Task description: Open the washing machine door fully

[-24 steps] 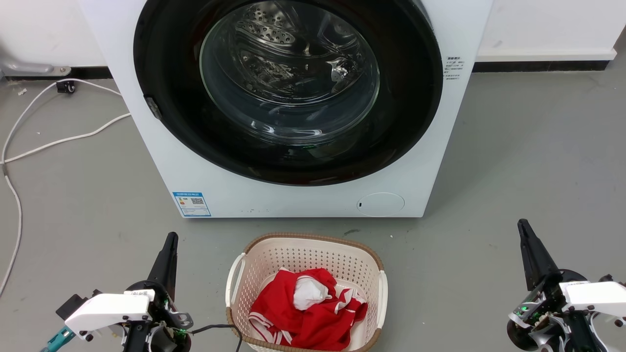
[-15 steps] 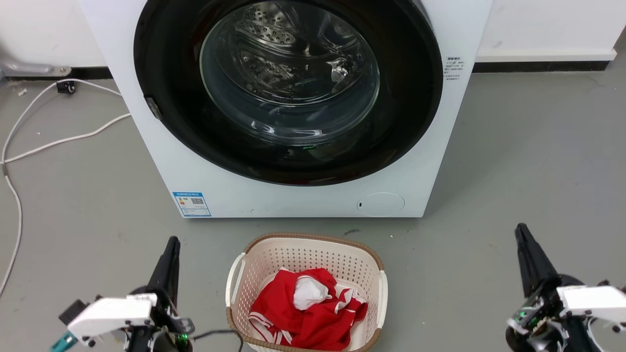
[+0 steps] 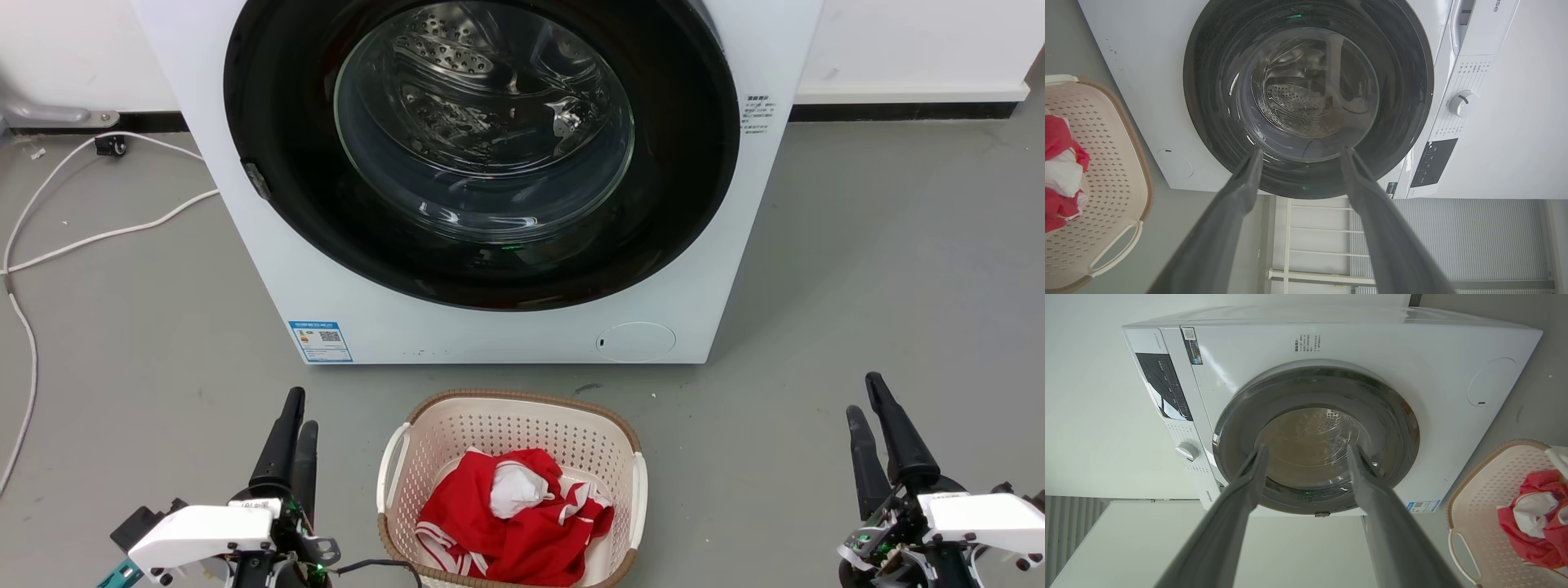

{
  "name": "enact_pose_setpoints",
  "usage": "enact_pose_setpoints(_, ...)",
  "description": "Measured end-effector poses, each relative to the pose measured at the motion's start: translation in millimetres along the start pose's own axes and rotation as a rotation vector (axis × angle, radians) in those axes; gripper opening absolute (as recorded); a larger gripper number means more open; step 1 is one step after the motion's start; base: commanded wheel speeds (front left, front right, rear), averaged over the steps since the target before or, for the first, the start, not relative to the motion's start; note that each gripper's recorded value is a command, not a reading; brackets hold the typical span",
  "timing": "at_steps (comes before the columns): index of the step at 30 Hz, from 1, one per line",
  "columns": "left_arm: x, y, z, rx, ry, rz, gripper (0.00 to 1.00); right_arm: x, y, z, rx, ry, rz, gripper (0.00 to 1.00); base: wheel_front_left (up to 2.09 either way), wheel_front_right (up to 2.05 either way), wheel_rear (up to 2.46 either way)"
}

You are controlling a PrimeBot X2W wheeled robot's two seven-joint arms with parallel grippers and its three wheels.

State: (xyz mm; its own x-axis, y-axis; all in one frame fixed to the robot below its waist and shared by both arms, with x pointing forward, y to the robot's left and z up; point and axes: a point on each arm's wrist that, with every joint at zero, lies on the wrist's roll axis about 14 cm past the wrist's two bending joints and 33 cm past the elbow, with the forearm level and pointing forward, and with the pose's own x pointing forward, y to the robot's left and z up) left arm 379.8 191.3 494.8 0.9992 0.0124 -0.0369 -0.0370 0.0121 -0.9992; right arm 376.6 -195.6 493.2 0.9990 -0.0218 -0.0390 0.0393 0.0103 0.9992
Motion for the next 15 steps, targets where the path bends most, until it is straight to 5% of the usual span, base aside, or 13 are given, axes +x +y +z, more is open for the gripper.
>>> enact_pose_setpoints(6, 1, -14, -1, 0.064, -0.007, -0.043, 1.0, -1, 6, 0, -0.088, -0.01, 0.018, 1.0, 0.0, 0.0, 0.0)
enact_pose_setpoints(15, 2, -44, -1, 0.339, -0.033, -0.133, 1.0, 0, 33, -8, -0.44, -0.005, 0.106, 1.0, 0.0, 0.0, 0.0)
